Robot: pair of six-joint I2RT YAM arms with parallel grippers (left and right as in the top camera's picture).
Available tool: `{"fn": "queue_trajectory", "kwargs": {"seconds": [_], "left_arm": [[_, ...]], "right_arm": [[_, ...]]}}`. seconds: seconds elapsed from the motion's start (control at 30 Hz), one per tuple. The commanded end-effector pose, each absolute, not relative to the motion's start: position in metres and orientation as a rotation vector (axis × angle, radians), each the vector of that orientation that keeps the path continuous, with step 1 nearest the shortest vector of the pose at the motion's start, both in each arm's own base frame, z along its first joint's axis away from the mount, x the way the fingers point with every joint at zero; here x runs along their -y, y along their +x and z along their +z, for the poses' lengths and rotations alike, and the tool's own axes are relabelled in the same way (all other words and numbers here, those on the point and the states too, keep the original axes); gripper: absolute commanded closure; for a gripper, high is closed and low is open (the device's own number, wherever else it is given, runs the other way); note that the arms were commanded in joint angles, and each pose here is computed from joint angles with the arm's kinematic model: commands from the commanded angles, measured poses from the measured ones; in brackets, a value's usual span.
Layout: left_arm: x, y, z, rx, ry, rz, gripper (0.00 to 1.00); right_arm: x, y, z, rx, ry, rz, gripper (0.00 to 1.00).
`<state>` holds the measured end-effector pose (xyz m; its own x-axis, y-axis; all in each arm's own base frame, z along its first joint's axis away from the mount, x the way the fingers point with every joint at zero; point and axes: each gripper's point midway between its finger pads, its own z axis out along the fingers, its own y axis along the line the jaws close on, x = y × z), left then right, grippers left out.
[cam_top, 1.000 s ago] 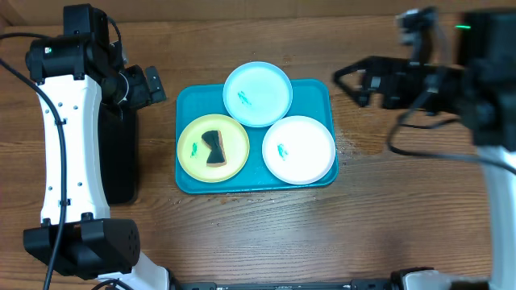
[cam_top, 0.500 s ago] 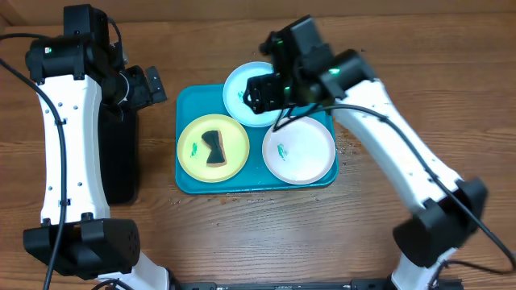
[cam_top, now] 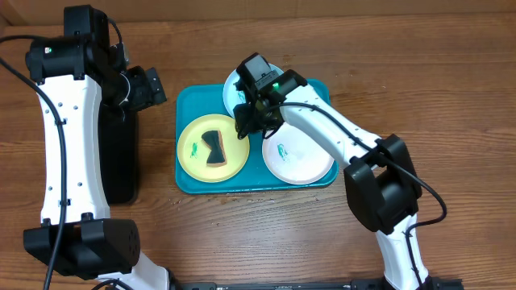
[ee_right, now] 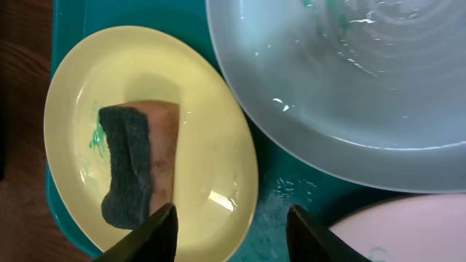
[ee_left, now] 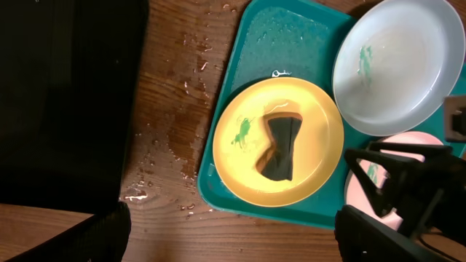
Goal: Clean dirty plates on tray and stack at the side
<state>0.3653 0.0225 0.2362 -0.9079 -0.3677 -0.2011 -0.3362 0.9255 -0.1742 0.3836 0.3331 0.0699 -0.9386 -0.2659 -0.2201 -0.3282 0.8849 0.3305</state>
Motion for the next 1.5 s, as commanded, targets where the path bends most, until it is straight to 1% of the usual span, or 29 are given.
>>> {"fn": "queue_trajectory", "kwargs": {"seconds": [0.0, 0.07, 0.2, 0.3, 0.37, 0.4, 0.43, 0.47, 0.5, 0.57, 0.6, 0.73, 0.8, 0.83, 0.87, 0.93, 1.0, 1.07, 1.17, 1.27, 1.37, 1.47], "left_arm": [[-0.012, 0.365, 0.232, -2.881, -0.504, -0.220, 0.11], [-0.010, 0.365, 0.232, -2.883, -0.496, -0.220, 0.09], [-0.007, 0.366, 0.231, -2.883, -0.485, -0.222, 0.12], [-0.006, 0.367, 0.228, -2.893, -0.482, -0.222, 0.11], [-0.005, 0.367, 0.226, -2.902, -0.482, -0.232, 0.11], [-0.003, 0.368, 0.223, -2.912, -0.482, -0.251, 0.14], [0.000, 0.368, 0.222, -2.916, -0.482, -0.272, 0.26], [0.003, 0.369, 0.220, -2.923, -0.481, -0.303, 0.34], [0.007, 0.370, 0.218, -2.931, -0.478, -0.333, 0.39], [0.014, 0.373, 0.212, -2.952, -0.430, -0.391, 0.42], [0.018, 0.374, 0.208, -2.966, -0.397, -0.415, 0.42], [0.038, 0.374, 0.188, -3.041, -0.248, -0.510, 0.43], [0.047, 0.374, 0.173, -3.097, -0.228, -0.524, 0.50], [0.056, 0.374, 0.159, -3.146, -0.205, -0.527, 0.50], [0.061, 0.375, 0.151, -3.170, -0.179, -0.528, 0.49], [0.070, 0.375, 0.134, -3.218, -0.126, -0.531, 0.40], [0.078, 0.373, 0.117, -3.269, -0.068, -0.533, 0.37], [0.086, 0.371, 0.097, -3.328, -0.047, -0.533, 0.37], [0.090, 0.368, 0.071, -3.402, -0.045, -0.521, 0.42], [0.088, 0.367, 0.050, -3.454, -0.068, -0.521, 0.42], [0.086, 0.368, 0.035, -3.475, -0.089, -0.524, 0.41], [0.086, 0.369, 0.031, -3.477, -0.089, -0.522, 0.41]], "right_arm": [[-0.340, 0.379, 0.035, -2.936, -0.475, 0.513, 0.50], [-0.336, 0.378, 0.025, -2.957, -0.471, 0.480, 0.51], [-0.331, 0.381, 0.018, -2.961, -0.464, 0.423, 0.51], [-0.330, 0.381, 0.018, -2.961, -0.463, 0.417, 0.51], [-0.329, 0.380, 0.017, -2.966, -0.463, 0.413, 0.55], [-0.329, 0.379, 0.016, -2.969, -0.464, 0.411, 0.58], [-0.329, 0.378, 0.015, -2.972, -0.465, 0.409, 0.60], [-0.329, 0.378, 0.014, -2.975, -0.465, 0.408, 0.64], [-0.328, 0.377, 0.013, -2.977, -0.465, 0.406, 0.69], [-0.328, 0.376, 0.009, -2.977, -0.465, 0.406, 0.75], [-0.327, 0.375, 0.006, -2.978, -0.465, 0.406, 0.78], [-0.325, 0.373, 0.000, -2.984, -0.465, 0.401, 0.85], [-0.325, 0.374, 0.000, -2.984, -0.463, 0.401, 0.90], [-0.325, 0.375, 0.000, -2.981, -0.461, 0.403, 0.92], [-0.325, 0.375, 0.001, -2.979, -0.460, 0.404, 0.92], [-0.325, 0.376, 0.001, -2.976, -0.461, 0.406, 0.92], [-0.326, 0.376, 0.001, -2.973, -0.461, 0.408, 0.92], [-0.326, 0.377, 0.001, -2.970, -0.461, 0.409, 0.92], [-0.326, 0.378, 0.001, -2.970, -0.459, 0.409, 0.92], [-0.325, 0.377, 0.001, -2.971, -0.460, 0.408, 0.92], [-0.325, 0.377, 0.001, -2.973, -0.461, 0.406, 0.92], [-0.325, 0.378, 0.001, -2.971, -0.459, 0.407, 0.92]]}}
